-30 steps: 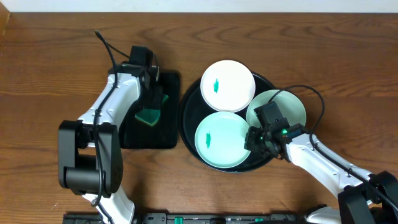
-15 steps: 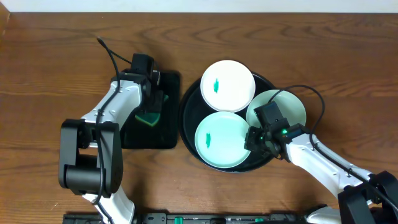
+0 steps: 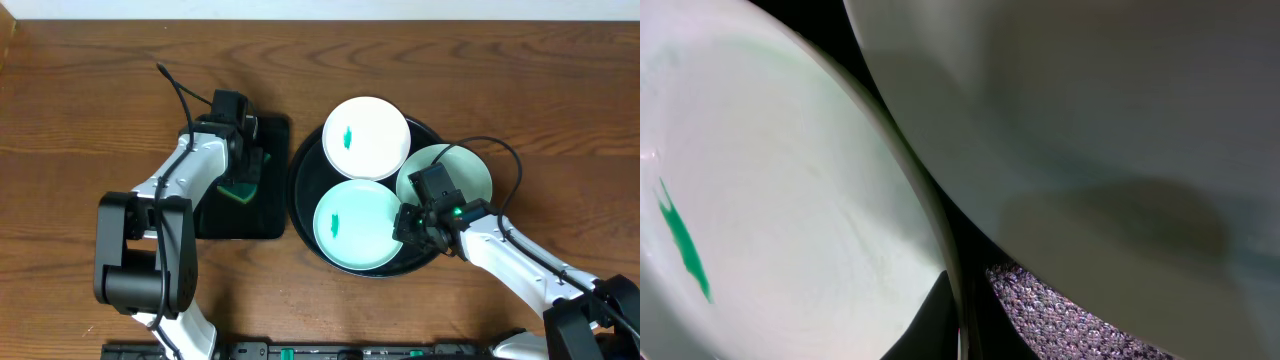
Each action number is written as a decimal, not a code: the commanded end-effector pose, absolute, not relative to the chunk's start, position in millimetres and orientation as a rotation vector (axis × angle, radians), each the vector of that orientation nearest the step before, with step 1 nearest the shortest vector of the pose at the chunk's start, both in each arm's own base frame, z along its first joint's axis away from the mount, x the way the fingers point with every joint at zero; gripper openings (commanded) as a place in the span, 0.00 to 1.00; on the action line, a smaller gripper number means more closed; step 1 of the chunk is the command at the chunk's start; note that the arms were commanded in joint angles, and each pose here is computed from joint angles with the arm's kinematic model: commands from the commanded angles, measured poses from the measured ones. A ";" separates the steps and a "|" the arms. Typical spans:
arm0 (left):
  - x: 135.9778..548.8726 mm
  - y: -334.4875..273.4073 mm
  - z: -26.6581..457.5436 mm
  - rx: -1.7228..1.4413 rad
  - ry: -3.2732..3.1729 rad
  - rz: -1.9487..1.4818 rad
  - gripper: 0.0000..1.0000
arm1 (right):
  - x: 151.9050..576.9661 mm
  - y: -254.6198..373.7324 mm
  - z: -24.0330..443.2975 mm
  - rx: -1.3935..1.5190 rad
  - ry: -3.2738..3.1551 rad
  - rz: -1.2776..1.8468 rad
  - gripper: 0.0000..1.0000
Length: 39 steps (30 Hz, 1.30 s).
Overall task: Clean dirty plates on tray and stack at the side
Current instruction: 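Grasp the green sponge with the left gripper and lift it, then carry the sponge with the left gripper over the front mint plate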
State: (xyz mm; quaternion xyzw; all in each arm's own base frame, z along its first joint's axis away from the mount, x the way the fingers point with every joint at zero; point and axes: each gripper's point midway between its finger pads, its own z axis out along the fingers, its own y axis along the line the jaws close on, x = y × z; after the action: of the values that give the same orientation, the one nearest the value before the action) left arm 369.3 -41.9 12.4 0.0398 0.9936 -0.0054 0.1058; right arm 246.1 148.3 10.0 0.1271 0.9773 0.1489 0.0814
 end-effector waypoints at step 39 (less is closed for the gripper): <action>356.5 -44.7 203.3 0.048 2.385 -0.114 0.07 | 253.1 151.2 19.5 0.356 2.888 0.450 0.01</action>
State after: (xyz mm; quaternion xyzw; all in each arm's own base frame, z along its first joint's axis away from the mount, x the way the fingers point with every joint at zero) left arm 361.3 -44.1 176.2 0.0232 0.9410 -0.0378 0.3355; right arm 245.4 147.4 9.8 0.1246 0.9780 0.1463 0.0810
